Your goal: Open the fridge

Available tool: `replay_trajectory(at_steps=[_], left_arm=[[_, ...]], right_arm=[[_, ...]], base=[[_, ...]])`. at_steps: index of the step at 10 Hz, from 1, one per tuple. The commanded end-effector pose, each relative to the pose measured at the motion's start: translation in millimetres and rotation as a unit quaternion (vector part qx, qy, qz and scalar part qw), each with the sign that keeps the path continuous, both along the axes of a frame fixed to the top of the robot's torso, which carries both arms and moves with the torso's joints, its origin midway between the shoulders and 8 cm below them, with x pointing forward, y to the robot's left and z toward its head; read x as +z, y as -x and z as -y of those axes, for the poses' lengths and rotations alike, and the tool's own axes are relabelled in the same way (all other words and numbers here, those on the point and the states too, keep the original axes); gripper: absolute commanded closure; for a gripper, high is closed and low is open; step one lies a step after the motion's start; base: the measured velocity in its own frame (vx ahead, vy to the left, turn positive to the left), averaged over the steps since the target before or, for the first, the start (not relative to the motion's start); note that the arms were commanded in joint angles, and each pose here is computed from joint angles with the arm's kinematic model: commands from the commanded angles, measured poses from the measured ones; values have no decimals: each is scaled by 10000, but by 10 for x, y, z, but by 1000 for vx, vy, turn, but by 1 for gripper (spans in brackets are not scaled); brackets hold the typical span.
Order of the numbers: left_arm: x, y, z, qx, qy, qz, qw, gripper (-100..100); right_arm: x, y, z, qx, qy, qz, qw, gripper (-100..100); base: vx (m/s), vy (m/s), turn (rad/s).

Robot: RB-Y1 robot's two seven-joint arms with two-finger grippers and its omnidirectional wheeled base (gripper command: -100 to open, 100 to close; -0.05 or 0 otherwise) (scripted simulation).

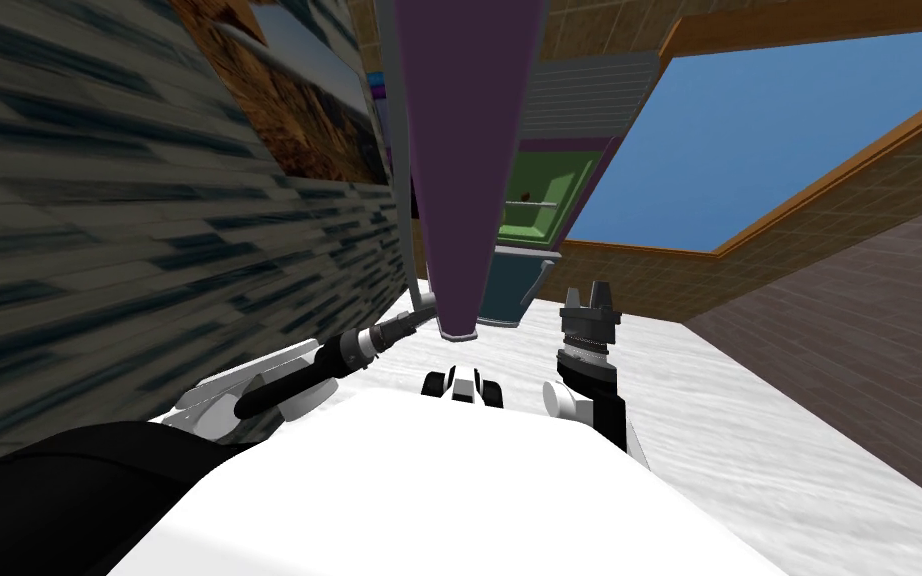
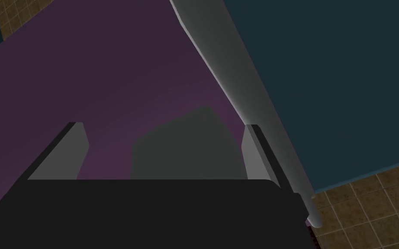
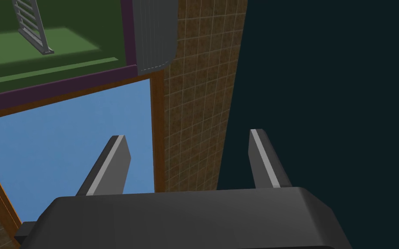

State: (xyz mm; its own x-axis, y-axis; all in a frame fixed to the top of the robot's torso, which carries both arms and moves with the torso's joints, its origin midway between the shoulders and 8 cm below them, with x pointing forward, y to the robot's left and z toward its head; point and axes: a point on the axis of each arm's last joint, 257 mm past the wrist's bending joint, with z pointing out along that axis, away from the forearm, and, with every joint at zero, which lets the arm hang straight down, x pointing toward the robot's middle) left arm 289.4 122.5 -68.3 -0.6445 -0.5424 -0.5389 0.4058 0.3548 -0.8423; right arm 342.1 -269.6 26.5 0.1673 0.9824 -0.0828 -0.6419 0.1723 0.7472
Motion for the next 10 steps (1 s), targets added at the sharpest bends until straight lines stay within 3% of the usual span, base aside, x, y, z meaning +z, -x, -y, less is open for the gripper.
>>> replay_trajectory(at_steps=[1,10], left_arm=[[124,1,13,-85,21,24,10000,-100],[288,13,50,-235,21,21,9997,-100]], right_arm=[[0,0,0,0,0,1,10000,0],[0,0,0,0,1,0,10000,0]], base=[[2,-49,8],[1,-7,26]])
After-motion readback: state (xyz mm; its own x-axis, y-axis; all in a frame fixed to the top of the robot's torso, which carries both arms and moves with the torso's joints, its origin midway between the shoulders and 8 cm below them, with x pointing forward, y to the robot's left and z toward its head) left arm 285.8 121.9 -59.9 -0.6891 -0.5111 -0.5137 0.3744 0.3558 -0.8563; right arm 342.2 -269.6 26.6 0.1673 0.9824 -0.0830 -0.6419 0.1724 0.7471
